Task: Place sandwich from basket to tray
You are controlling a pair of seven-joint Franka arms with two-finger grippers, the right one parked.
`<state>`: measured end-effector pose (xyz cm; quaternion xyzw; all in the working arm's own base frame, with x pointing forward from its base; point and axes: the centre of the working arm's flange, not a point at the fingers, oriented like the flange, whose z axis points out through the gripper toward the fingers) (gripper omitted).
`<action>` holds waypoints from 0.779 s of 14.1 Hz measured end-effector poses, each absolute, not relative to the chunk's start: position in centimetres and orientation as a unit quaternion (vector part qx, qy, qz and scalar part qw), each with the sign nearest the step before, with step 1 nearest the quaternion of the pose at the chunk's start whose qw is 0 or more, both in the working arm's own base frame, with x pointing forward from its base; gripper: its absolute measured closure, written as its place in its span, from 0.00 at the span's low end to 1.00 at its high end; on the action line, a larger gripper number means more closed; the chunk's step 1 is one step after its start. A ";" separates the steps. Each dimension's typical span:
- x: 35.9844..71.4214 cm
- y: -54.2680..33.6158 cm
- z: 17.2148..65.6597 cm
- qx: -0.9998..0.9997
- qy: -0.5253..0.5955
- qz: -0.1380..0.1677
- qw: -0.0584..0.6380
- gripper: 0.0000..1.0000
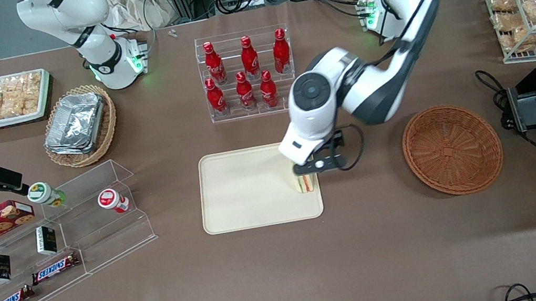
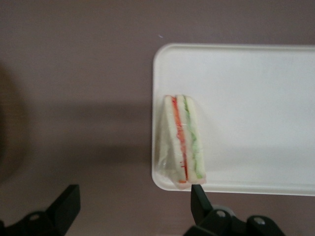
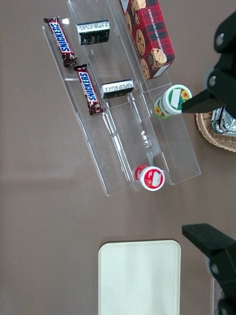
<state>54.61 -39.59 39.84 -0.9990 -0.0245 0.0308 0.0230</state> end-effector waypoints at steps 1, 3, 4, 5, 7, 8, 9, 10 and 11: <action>55.3 -37.5 42.8 -0.999 -0.026 0.038 0.027 0.00; 56.2 -33.4 47.6 -0.998 -0.026 0.047 0.026 0.00; 56.5 -31.4 49.3 -0.998 -0.026 0.051 0.022 0.00; 56.6 -29.4 50.8 -0.998 -0.023 0.057 0.020 0.00; 56.1 -25.3 53.7 -0.997 -0.018 0.078 0.021 0.00; 55.7 -23.3 55.4 -0.996 -0.010 0.084 0.019 0.00; 55.2 -21.3 57.0 -0.996 0.001 0.086 0.020 0.00; 54.6 -19.3 58.6 -0.996 0.007 0.088 0.023 0.00; 54.1 -17.2 60.1 -0.996 0.010 0.090 0.023 0.00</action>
